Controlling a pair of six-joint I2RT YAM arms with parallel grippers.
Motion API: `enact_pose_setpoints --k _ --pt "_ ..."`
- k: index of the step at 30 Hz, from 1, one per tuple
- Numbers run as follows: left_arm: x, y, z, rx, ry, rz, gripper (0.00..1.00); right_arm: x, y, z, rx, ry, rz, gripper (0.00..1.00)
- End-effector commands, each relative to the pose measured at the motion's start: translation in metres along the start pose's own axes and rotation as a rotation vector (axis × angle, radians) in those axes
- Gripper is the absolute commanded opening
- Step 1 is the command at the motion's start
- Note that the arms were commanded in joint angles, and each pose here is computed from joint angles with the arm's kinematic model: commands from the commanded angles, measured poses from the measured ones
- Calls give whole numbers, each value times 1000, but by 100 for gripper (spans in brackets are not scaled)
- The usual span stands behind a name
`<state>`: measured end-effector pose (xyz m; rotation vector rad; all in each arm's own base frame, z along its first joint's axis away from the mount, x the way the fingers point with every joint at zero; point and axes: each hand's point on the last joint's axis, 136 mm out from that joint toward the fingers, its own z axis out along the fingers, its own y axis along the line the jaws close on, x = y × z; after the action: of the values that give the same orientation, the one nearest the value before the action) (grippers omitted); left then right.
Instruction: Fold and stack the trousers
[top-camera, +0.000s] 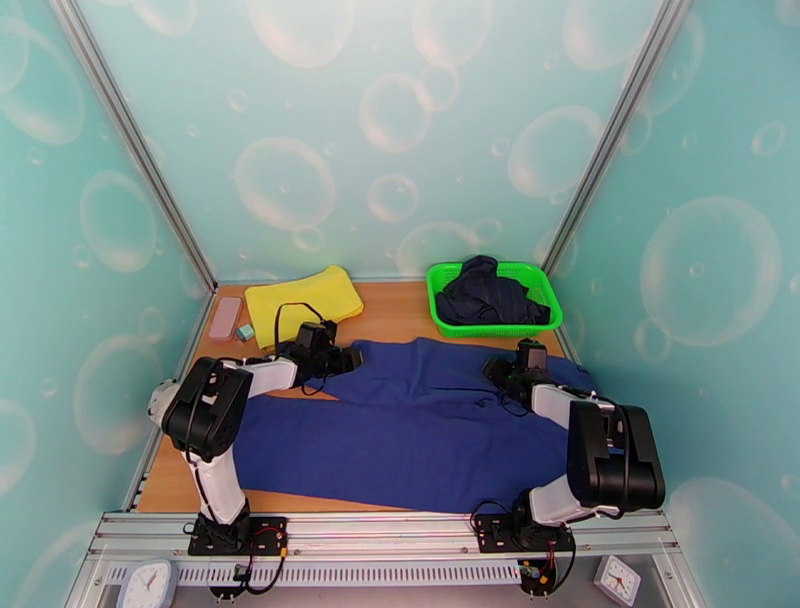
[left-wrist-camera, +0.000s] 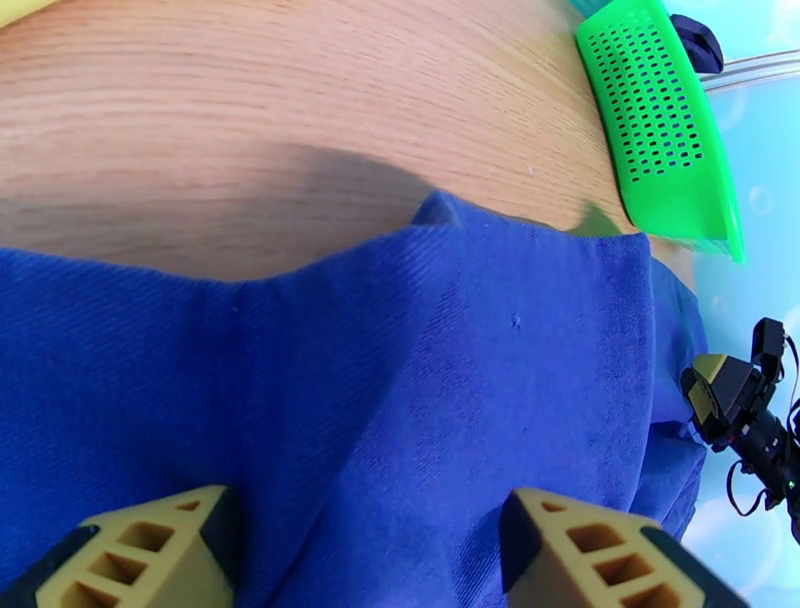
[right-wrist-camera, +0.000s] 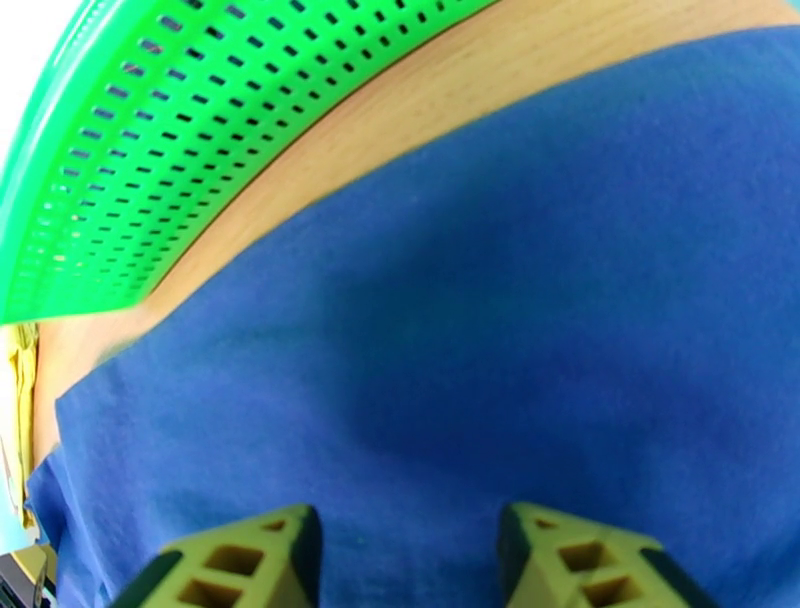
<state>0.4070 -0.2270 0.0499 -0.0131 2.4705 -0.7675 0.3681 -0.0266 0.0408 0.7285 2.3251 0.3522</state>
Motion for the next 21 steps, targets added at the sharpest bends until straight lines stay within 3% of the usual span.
enact_pose_setpoints --k 1,4,6,10,15,21 --pt "-29 8 -40 -157 -174 32 74 0 1 -2 -1 -5 10 52" --pt "-34 52 -70 -434 -267 -3 74 -2 4 -3 -12 -7 4 52" --pt "-25 75 -71 -509 -221 -32 74 -2 6 -4 -19 -6 5 52" --pt "-4 96 -44 -485 -101 -47 75 -3 8 -5 -31 -12 2 52" --pt "21 96 -25 -452 -8 -100 74 0 8 -6 -36 -2 -1 52" --pt "85 84 -49 -506 118 -208 72 -5 5 -11 -31 -18 3 52"
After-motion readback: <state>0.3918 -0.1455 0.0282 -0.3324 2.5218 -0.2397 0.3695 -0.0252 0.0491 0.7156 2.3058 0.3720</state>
